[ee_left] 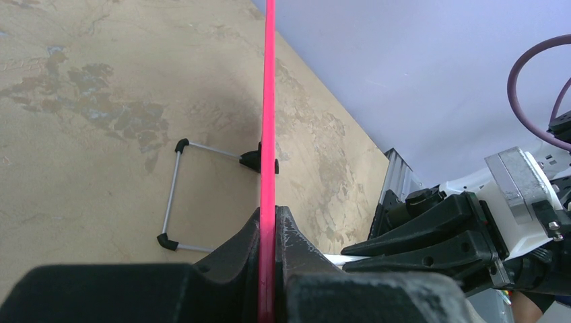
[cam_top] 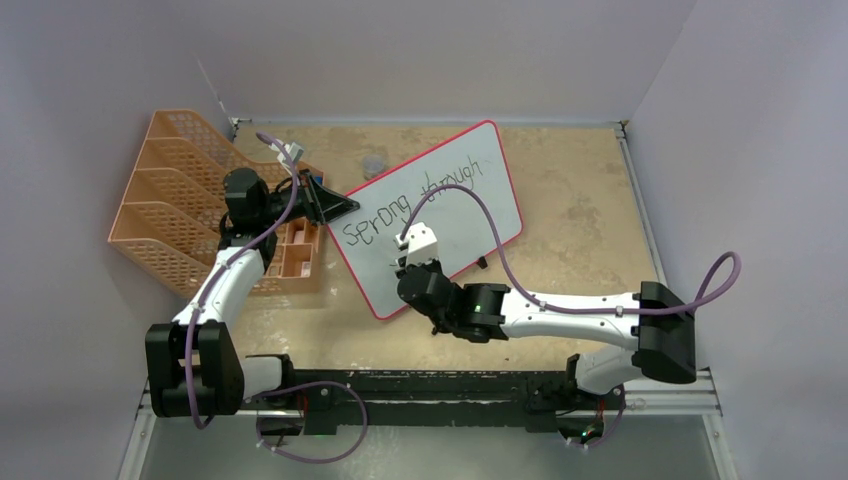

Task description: Write a sentence on the whiteboard

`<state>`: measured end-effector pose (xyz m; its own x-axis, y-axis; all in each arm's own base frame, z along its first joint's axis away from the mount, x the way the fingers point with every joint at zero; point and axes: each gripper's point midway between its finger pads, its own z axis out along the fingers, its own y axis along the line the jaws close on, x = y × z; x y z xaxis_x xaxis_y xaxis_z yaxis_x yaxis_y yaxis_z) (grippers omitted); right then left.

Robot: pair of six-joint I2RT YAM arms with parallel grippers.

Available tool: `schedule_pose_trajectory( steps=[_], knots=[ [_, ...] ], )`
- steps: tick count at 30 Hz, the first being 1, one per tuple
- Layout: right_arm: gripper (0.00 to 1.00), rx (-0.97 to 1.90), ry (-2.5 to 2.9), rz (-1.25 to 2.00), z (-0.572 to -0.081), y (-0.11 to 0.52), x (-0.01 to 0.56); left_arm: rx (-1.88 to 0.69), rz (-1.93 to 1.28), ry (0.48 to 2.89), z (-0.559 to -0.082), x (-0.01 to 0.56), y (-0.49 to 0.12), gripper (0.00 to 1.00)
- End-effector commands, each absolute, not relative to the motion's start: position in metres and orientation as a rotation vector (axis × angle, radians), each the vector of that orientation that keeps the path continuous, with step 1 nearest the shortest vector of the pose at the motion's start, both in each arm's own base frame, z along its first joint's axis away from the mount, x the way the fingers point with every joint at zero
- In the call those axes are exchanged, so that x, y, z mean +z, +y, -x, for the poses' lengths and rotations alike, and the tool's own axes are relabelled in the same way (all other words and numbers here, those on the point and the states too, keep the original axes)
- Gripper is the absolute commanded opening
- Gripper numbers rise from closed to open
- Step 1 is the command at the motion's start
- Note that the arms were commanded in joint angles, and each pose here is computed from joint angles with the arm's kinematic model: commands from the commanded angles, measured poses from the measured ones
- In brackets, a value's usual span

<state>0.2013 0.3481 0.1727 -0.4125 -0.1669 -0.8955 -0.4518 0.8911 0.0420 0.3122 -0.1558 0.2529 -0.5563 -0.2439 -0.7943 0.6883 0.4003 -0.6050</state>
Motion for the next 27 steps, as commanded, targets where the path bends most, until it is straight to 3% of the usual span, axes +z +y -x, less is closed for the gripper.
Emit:
schedule_pose_trajectory(
  steps=[1,27],
  knots=[
    [0.00,0.388,1.963,0.419,-0.207,0.359,0.193,-1.318,-0.479,1.732,-0.301,0.259,-0.165,0.00],
    [0.00,0.354,2.095,0.482,-0.190,0.346,0.156,-1.319,-0.482,1.732,-0.301,0.259,-0.165,0.00]
  ],
)
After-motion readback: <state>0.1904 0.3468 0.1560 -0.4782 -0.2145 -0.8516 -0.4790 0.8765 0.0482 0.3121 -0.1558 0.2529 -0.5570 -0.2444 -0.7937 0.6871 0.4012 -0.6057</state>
